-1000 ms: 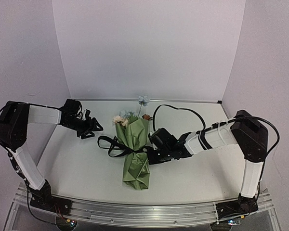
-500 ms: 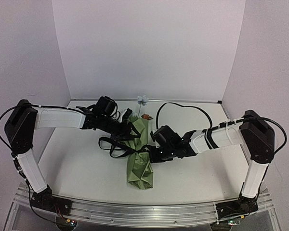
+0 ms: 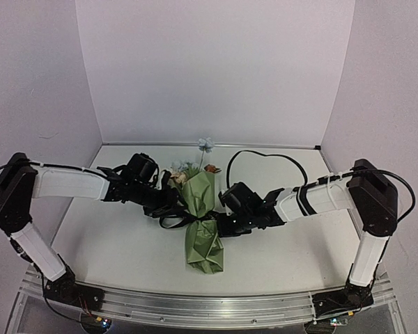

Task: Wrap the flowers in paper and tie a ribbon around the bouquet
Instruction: Tie the ribbon around the folded bouquet.

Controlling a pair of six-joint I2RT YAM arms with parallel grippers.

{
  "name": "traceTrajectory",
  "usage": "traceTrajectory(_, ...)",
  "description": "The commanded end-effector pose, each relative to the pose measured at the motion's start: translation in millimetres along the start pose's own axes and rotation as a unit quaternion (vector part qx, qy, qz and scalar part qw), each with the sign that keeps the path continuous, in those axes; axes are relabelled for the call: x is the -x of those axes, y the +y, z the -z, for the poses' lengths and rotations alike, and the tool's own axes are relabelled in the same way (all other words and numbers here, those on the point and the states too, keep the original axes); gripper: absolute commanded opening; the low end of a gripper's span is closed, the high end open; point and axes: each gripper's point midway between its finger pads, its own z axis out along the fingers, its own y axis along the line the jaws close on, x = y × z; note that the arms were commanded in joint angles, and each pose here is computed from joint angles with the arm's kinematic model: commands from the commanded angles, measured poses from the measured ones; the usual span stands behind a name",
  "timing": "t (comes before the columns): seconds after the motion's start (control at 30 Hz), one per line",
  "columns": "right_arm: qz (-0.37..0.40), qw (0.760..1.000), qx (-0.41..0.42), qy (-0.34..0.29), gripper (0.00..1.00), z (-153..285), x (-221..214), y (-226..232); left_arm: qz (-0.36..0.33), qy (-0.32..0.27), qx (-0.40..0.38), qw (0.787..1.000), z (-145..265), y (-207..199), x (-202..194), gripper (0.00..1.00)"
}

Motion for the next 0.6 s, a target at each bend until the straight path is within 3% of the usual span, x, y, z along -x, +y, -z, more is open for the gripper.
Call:
traceTrajectory(0.0, -0.007, 1.0, 0.01, -0.014, 0.0, 16.8, 10.9, 7.9, 0.123, -0.092, 0.049, 0.987, 32.5, 37.3, 2.0, 0.54)
traceTrajectory(0.2, -0.007, 1.0, 0.008, -0.01, 0.0, 19.1, 9.1, 8.8, 0.18, -0.106, 0.054, 0.976, 32.0, 60.0, -11.4, 0.52)
traceTrajectory(0.5, -0.005, 1.0, -0.005, -0.011, 0.0, 23.9, 2.3, 3.4, 0.164, -0.089, 0.046, 0.981, 8.4, 50.0, -3.6, 0.53)
traceTrajectory(0.57, -0.005, 1.0, -0.004, -0.011, 0.0, 24.2, 2.1, 4.0, 0.163, -0.09, 0.056, 0.981, 7.4, 52.4, -2.3, 0.49)
